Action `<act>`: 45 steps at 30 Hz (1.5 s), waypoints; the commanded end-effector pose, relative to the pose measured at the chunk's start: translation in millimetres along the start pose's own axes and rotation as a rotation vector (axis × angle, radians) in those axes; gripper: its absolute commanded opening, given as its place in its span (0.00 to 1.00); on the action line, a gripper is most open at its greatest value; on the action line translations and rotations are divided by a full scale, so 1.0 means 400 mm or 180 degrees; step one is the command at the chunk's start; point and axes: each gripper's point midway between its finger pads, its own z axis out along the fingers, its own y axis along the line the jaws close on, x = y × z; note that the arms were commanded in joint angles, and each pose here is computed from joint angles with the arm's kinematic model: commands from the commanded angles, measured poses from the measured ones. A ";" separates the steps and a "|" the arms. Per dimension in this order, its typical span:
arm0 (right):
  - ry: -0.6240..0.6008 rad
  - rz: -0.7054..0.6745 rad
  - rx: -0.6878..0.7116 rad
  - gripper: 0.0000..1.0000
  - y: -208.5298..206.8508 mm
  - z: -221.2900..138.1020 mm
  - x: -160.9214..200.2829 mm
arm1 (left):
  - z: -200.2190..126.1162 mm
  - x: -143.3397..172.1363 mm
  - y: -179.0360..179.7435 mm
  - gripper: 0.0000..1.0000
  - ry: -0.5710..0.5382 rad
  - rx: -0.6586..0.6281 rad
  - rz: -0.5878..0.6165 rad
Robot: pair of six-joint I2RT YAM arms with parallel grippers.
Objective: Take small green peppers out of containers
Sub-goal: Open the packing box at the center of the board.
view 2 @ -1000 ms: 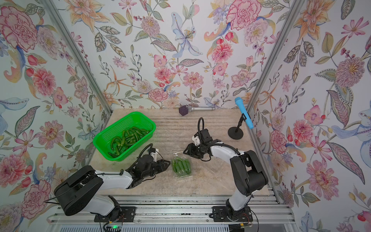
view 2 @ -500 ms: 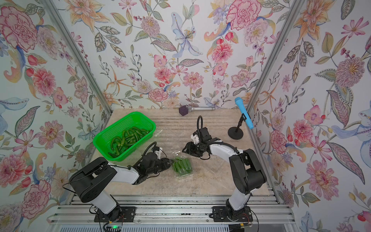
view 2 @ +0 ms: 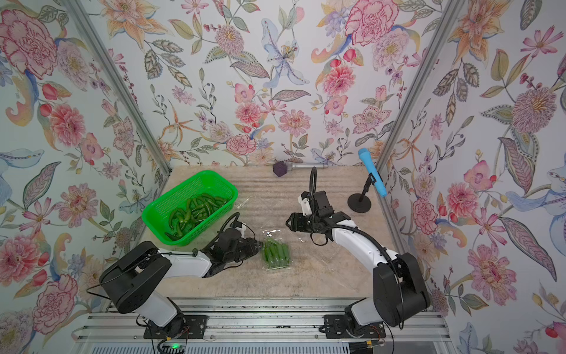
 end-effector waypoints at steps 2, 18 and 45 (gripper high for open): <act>0.0061 -0.0261 0.0385 0.58 0.005 -0.019 0.082 | -0.007 -0.034 0.005 0.24 -0.0156 -0.0102 -0.0201; 0.0327 -0.1336 0.0851 0.61 0.204 0.097 0.247 | 0.022 -0.019 0.008 0.24 -0.0055 -0.0055 -0.0346; 0.0426 -0.1395 0.1301 0.58 0.147 0.170 0.294 | 0.031 -0.007 0.001 0.23 0.0000 0.0086 -0.0374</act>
